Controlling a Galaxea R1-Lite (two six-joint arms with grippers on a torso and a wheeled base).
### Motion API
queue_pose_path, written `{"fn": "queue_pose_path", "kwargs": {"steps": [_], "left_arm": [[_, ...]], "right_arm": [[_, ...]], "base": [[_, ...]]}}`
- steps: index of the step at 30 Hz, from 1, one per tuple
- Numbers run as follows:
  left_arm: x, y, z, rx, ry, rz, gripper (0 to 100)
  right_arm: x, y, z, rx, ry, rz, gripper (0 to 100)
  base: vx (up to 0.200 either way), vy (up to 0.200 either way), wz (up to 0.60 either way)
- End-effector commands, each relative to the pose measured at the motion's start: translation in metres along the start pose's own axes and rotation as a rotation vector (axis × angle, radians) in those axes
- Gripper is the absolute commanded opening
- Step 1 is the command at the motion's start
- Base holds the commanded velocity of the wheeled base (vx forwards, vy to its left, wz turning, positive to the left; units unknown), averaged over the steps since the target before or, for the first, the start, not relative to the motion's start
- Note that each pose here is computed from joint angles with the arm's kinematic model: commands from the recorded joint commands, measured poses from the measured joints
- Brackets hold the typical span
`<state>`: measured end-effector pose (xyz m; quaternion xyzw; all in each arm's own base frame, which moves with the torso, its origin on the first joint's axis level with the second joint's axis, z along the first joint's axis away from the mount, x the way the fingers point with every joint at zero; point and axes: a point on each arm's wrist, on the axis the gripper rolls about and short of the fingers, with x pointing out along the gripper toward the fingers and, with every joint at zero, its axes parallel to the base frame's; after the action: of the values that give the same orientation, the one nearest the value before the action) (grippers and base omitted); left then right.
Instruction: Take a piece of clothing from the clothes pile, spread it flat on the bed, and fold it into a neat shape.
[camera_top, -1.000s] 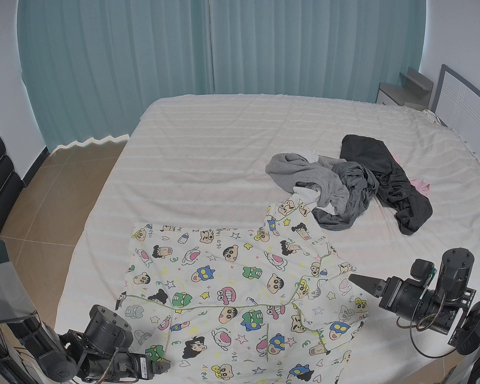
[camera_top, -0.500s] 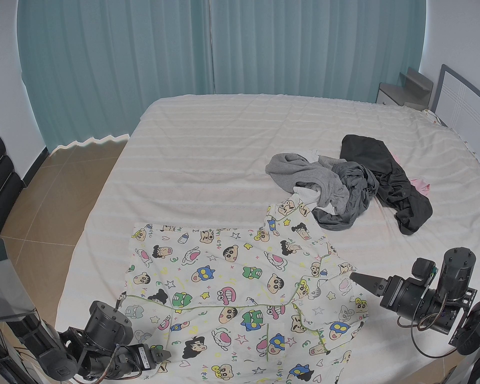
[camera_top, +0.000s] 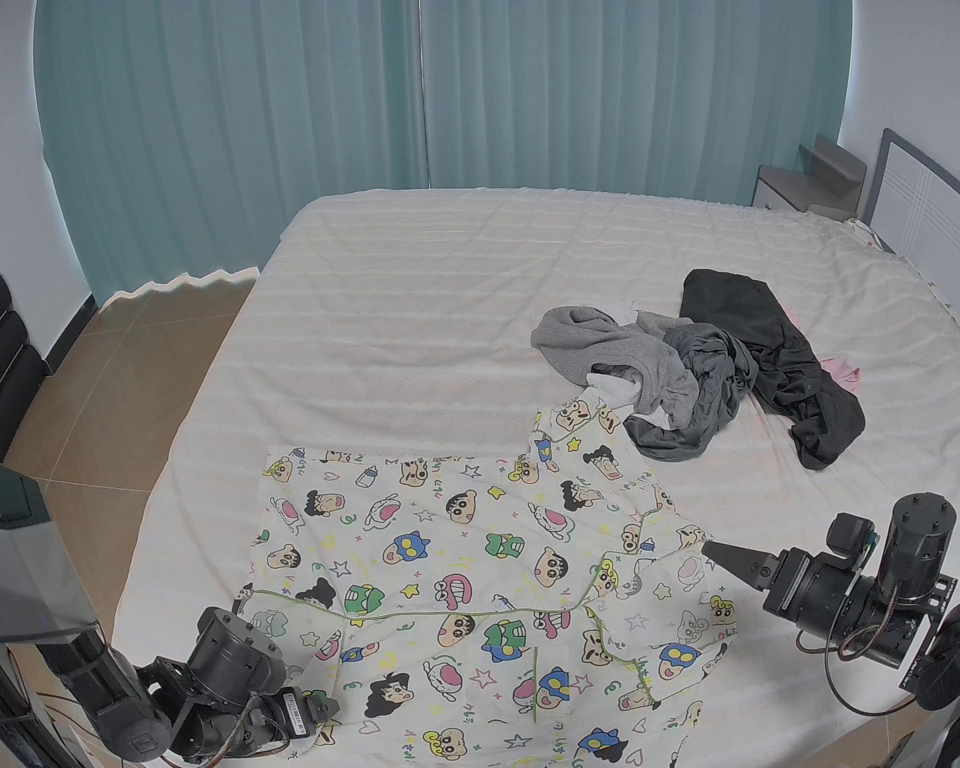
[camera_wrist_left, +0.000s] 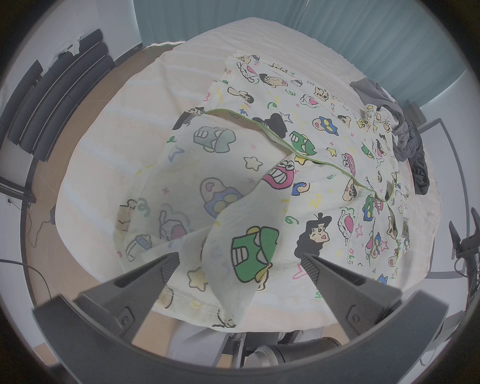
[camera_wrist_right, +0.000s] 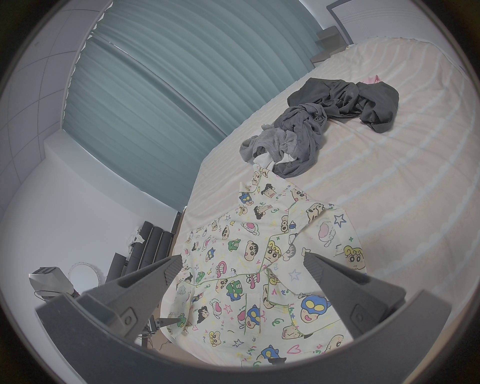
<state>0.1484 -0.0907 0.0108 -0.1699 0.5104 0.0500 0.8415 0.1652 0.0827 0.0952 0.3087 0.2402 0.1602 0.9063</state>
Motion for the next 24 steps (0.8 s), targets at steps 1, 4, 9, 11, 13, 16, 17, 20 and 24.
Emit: {"fn": "queue_pose_path", "kwargs": {"steps": [1,4,9,11,13,16,17,20,24], "left_arm": [[0.004,-0.002,-0.003,0.006,0.015,0.012,100],[0.006,-0.006,-0.001,-0.008,-0.004,0.019,100],[0.014,-0.013,-0.001,0.007,-0.016,0.036,100],[0.015,-0.017,-0.001,0.017,-0.026,0.035,100],[0.015,-0.018,-0.001,0.01,-0.027,0.03,100],[0.015,-0.02,-0.001,0.003,-0.029,0.026,100],[0.015,-0.02,-0.002,0.002,-0.029,0.026,100],[0.015,-0.021,-0.001,0.001,-0.031,0.023,100],[0.015,-0.022,-0.001,0.002,-0.031,0.021,100]], "right_arm": [[0.0,0.001,0.001,0.0,-0.004,0.006,100],[0.0,0.001,0.001,0.0,-0.004,0.006,100],[-0.001,0.001,0.001,0.0,-0.005,0.007,100],[-0.001,0.001,0.0,0.002,-0.003,0.005,100],[-0.001,0.0,0.001,0.002,-0.004,0.004,100],[-0.001,0.001,0.001,0.002,-0.004,0.006,100],[-0.001,0.001,0.001,0.002,-0.005,0.005,100],[-0.001,0.001,0.001,0.002,-0.005,0.007,100],[-0.001,0.001,0.001,0.002,-0.004,0.008,100]], "base": [[0.0,0.0,0.0],[0.0,0.0,0.0],[0.0,0.0,0.0],[0.0,0.0,0.0],[0.0,0.0,0.0],[0.0,0.0,0.0],[0.0,0.0,0.0],[0.0,0.0,0.0],[0.0,0.0,0.0]]}}
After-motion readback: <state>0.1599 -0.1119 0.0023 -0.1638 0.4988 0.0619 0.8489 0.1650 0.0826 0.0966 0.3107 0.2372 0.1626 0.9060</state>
